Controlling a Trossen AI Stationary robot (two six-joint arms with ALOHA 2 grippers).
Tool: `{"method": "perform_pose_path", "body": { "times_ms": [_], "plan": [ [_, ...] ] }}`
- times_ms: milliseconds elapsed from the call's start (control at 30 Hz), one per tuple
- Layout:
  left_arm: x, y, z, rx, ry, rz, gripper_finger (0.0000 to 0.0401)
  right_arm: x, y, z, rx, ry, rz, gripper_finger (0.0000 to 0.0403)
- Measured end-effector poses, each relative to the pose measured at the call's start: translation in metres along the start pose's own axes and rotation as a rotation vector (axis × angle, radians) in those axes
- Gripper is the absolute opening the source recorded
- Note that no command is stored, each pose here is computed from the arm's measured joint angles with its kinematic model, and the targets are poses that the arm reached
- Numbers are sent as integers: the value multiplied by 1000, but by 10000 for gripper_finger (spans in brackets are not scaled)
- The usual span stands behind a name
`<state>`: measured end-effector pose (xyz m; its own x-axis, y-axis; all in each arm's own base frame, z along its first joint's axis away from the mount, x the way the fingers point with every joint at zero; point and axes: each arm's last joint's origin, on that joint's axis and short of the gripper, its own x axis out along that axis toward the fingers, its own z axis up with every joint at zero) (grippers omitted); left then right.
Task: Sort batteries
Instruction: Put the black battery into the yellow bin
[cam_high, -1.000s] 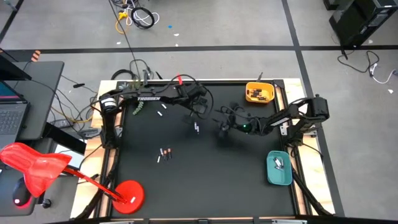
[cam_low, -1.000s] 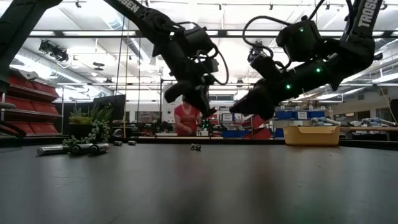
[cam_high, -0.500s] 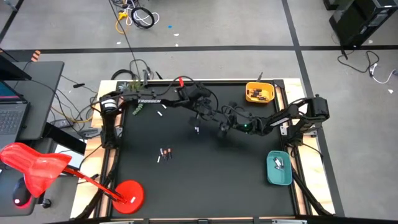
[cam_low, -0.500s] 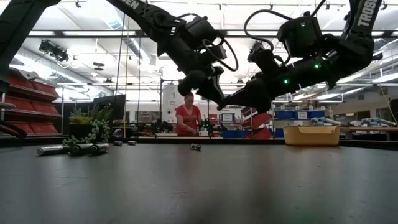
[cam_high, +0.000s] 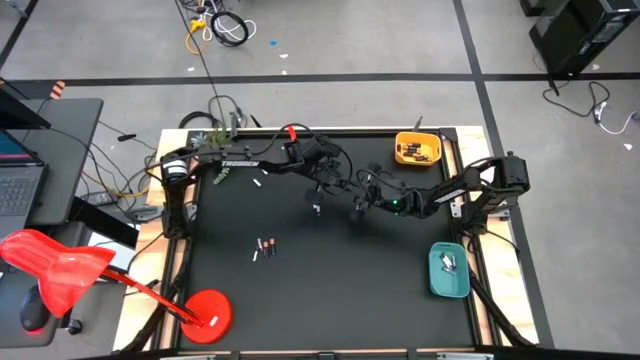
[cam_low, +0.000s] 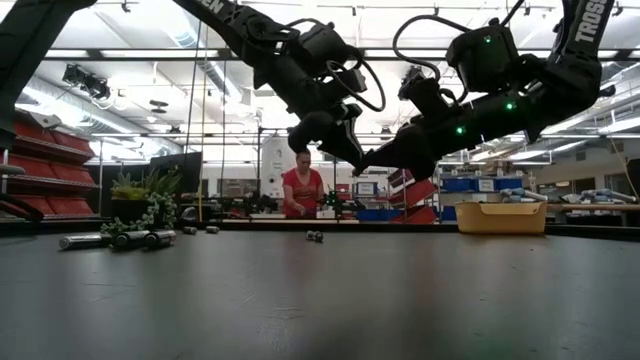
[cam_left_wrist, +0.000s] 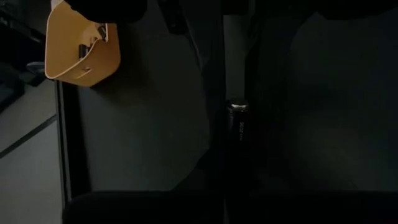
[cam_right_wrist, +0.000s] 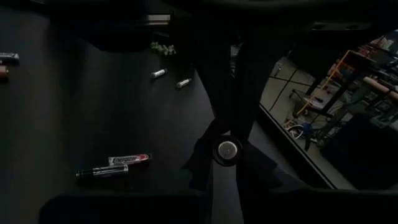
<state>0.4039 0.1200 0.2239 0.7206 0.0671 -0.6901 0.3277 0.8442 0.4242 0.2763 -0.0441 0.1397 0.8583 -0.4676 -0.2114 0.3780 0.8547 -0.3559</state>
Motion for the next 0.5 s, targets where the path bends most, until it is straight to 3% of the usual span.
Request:
{"method": "perform_pose_path", "body": {
  "times_ms": [200, 500],
  "plan": [
    [0, 1, -1, -107, 27, 45, 15, 0, 0, 0, 26, 0, -2, 46],
    [-1, 1, -7, -169, 160, 127, 148, 0, -1, -1, 37, 18, -24, 46]
  ]
}}
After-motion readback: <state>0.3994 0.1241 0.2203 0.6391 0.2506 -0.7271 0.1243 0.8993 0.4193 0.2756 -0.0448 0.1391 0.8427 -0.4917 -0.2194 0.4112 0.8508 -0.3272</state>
